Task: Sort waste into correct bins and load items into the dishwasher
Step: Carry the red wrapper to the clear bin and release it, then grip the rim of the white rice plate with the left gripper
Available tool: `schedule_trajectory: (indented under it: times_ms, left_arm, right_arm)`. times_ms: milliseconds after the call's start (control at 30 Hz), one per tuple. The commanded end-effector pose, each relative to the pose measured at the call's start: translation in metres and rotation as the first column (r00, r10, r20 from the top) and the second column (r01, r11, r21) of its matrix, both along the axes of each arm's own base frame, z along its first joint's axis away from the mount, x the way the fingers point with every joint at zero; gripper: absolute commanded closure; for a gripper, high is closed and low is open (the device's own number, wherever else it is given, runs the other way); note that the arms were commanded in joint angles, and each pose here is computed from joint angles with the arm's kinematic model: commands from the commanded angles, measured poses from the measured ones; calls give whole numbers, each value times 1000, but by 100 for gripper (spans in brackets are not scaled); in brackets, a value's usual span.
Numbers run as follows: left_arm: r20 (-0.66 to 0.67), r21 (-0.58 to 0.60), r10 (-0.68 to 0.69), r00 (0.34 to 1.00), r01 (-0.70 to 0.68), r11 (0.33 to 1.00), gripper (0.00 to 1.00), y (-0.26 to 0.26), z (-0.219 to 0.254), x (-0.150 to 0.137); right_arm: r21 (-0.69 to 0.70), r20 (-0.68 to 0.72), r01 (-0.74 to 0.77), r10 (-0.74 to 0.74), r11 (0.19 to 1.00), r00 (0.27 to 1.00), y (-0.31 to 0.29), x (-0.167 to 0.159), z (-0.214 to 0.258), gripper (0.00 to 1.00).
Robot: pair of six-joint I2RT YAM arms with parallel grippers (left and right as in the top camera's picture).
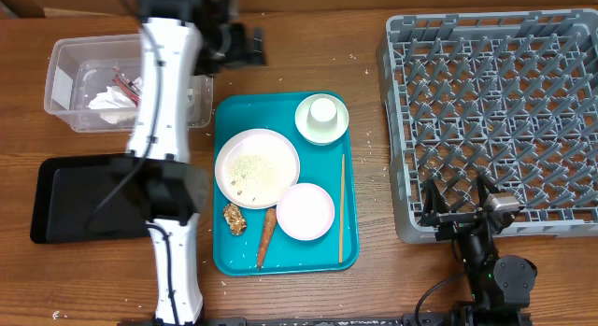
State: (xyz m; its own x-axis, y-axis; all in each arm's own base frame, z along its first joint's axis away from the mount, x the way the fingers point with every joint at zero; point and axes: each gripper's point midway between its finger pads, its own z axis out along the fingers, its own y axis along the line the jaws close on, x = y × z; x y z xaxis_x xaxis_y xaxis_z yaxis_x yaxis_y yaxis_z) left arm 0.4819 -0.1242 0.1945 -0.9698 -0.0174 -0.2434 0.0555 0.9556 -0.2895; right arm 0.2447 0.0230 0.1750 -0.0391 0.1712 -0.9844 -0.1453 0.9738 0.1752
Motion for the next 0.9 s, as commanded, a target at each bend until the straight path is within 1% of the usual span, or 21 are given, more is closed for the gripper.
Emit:
schedule_trajectory:
  times_ms: [0,100,267,300,333,367,467,533,567,700,867]
  left_arm:
    - [11,91,-141,990,139,986,0,-40,-13,-11]
    - [1,138,-195,981,193,971,0,-64,-22,-20]
    - [-61,168,-262,963,268,949,0,-92,-40,-43]
    - [-73,181,-251,965,261,948,0,-92,-42,-46]
    - [-103,221,-182,978,201,954,0,-83,-45,-51]
    - [-116,240,-146,982,170,956,0,-79,-45,-53]
    - [-162,274,-40,986,84,958,0,-57,-43,-61]
    - [-206,288,7,978,54,956,0,-43,-43,-68]
    - [-217,291,20,976,45,956,0,-37,-44,-69]
    - [-259,219,24,966,34,975,2,-32,-46,-69]
    - [-251,223,29,967,29,974,5,-18,-44,-65]
  right_arm:
    - [0,5,-3,3,1000,1000,1,0,-2,0]
    - [0,5,-4,4,1000,1000,1,0,-2,0]
    - [0,5,-4,4,1000,1000,1,0,-1,0]
    - [0,5,-4,4,1000,1000,1,0,-2,0]
    - [0,5,-3,3,1000,1000,1,0,-2,0]
    - [0,5,-4,4,1000,1000,1,0,-1,0]
    - [0,5,-3,3,1000,1000,1,0,-2,0]
    - [0,5,-3,3,1000,1000,1,0,-2,0]
    - [0,5,-4,4,1000,1000,1,0,-2,0]
    - [0,5,-3,3,1000,1000,1,0,-2,0]
    - [0,5,-4,4,1000,1000,1,0,-2,0]
